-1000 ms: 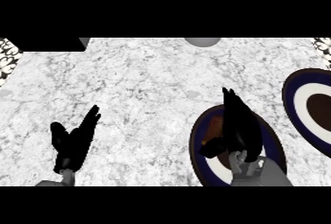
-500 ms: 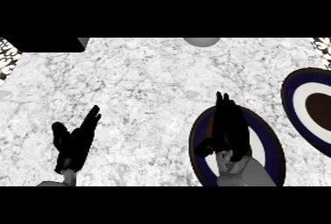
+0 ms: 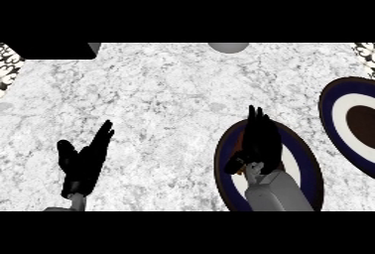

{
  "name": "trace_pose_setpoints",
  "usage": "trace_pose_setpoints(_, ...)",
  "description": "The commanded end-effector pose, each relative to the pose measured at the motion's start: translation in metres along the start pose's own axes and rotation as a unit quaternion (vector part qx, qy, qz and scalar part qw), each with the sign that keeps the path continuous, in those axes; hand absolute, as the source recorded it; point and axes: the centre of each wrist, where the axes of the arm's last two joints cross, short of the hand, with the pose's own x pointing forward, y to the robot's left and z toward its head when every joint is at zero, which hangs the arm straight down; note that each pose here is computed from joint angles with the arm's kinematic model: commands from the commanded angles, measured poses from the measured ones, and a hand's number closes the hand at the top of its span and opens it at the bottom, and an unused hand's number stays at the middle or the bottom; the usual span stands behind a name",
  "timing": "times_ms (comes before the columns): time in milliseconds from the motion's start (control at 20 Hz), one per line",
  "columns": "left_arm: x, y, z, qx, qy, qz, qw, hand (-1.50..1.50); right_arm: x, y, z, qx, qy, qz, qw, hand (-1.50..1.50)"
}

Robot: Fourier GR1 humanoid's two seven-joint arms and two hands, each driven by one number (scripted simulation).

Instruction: Pick the sweet potato from the plate and place it in the plate

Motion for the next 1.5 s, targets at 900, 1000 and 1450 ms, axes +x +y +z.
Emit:
trace_pose_setpoints(900, -0.015, -0.005, 0.000, 0.005, 0.022, 0.013, 0.9997, 0.00, -0.018, 0.034, 0.032, -0.035, -0.096, 0.047, 0.994, 1.50)
trace_pose_setpoints(1000, -0.010, -0.002, -0.001, 0.010, 0.023, 0.009, 0.9996, 0.00, -0.034, 0.033, 0.054, -0.057, -0.170, 0.010, 0.984, 1.50)
trace_pose_setpoints(1450, -0.011, 0.008, 0.003, 0.018, 0.021, 0.003, 0.9996, 0.00, -0.065, -0.019, 0.110, -0.277, -0.297, -0.165, 0.899, 1.50)
